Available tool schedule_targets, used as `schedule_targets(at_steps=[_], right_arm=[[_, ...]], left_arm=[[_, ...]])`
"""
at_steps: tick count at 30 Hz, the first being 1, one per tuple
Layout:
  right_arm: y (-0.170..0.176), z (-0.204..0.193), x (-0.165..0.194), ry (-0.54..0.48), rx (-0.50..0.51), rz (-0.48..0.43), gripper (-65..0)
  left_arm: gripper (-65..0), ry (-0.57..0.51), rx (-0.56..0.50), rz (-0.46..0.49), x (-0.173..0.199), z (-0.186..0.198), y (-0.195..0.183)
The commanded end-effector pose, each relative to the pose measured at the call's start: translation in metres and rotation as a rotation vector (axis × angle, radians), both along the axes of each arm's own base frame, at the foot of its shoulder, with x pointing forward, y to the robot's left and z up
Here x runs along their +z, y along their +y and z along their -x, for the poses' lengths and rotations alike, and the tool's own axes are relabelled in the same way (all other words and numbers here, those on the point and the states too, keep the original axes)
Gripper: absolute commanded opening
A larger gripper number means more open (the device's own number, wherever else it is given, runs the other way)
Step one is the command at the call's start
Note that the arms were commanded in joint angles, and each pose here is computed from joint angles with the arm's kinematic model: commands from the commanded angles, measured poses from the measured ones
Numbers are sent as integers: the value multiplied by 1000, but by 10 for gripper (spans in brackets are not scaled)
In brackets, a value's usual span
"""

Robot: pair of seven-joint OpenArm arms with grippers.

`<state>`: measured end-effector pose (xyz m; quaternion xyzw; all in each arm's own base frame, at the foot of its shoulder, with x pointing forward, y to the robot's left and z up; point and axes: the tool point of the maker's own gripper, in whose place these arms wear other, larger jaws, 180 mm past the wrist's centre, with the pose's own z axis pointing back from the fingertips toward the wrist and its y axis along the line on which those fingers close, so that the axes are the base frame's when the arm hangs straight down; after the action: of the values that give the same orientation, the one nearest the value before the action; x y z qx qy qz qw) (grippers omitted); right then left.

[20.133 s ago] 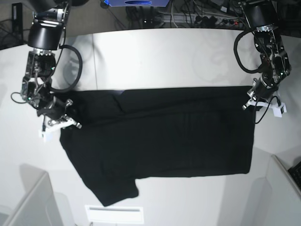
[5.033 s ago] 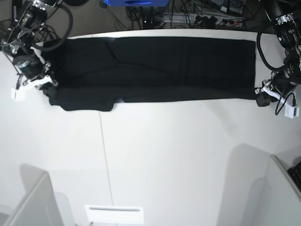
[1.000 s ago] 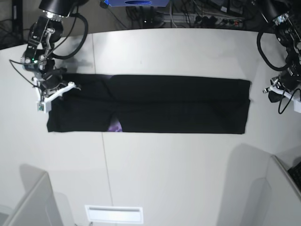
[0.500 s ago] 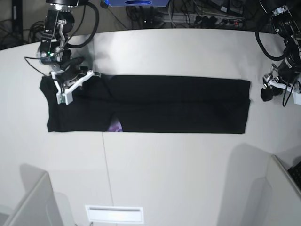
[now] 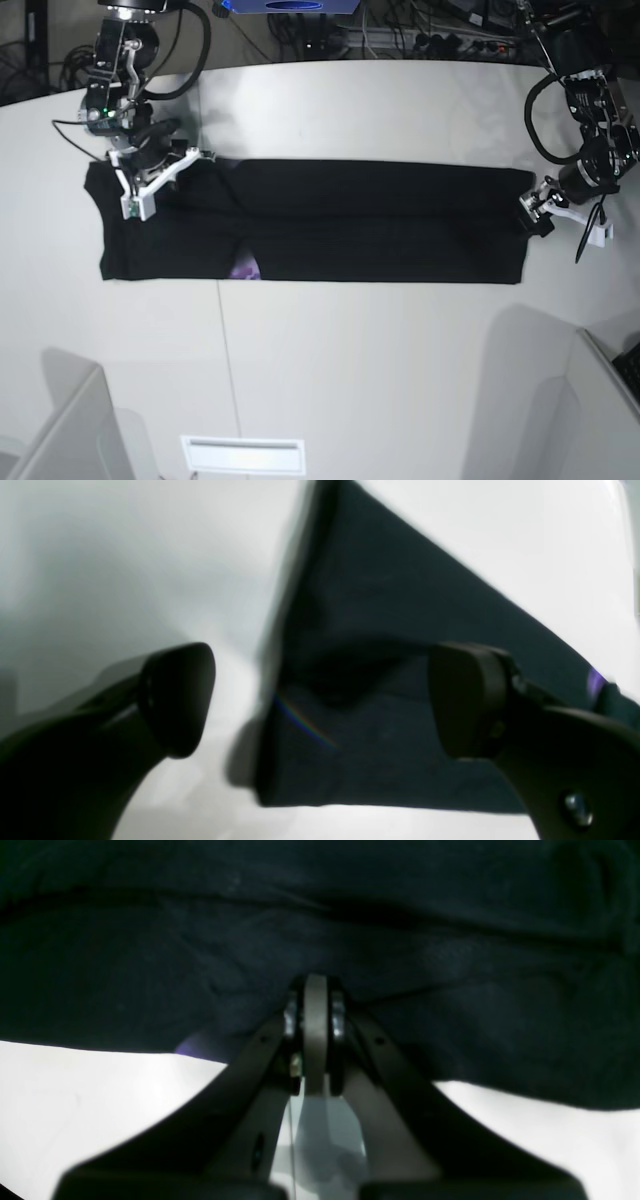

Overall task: Fold the T-shirt properly
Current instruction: 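Move both grippers to the strip's two ends and grasp them, then fold the strip end held by the left gripper toward the right gripper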

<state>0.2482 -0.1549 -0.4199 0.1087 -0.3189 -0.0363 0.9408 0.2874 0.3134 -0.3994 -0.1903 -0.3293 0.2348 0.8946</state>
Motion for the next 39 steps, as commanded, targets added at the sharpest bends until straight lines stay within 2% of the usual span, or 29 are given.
schedule_targets(at_steps=[1, 7, 11, 18, 25, 29, 35, 39], right_arm=[[-1, -7, 10, -43, 1, -1, -650], [-3, -6, 10, -42, -5, 1, -650], [-3, -6, 10, -40, -3, 0, -650], [-4, -7, 14, -54, -4, 5, -650], [0, -10, 32, -99, 9, 14, -650], [5, -11, 35, -110, -3, -3, -650], [7, -10, 34, -108, -6, -12, -650], [4, -10, 34, -109, -27, -14, -650]], left_arm=[[0, -27, -11, -15, 11, -10, 5], [0, 35, -93, -25, -7, -14, -18], [-193, 73, -121, -52, -17, -11, -22], [-650, 115, -82, -36, -29, -4, -9], [-650, 56, -25, -102, -15, -11, 22], [-650, 36, -28, -141, -2, -15, 34], [-650, -49, -92, -191, 29, -30, 19], [-650, -96, -150, -238, 46, -25, 4]])
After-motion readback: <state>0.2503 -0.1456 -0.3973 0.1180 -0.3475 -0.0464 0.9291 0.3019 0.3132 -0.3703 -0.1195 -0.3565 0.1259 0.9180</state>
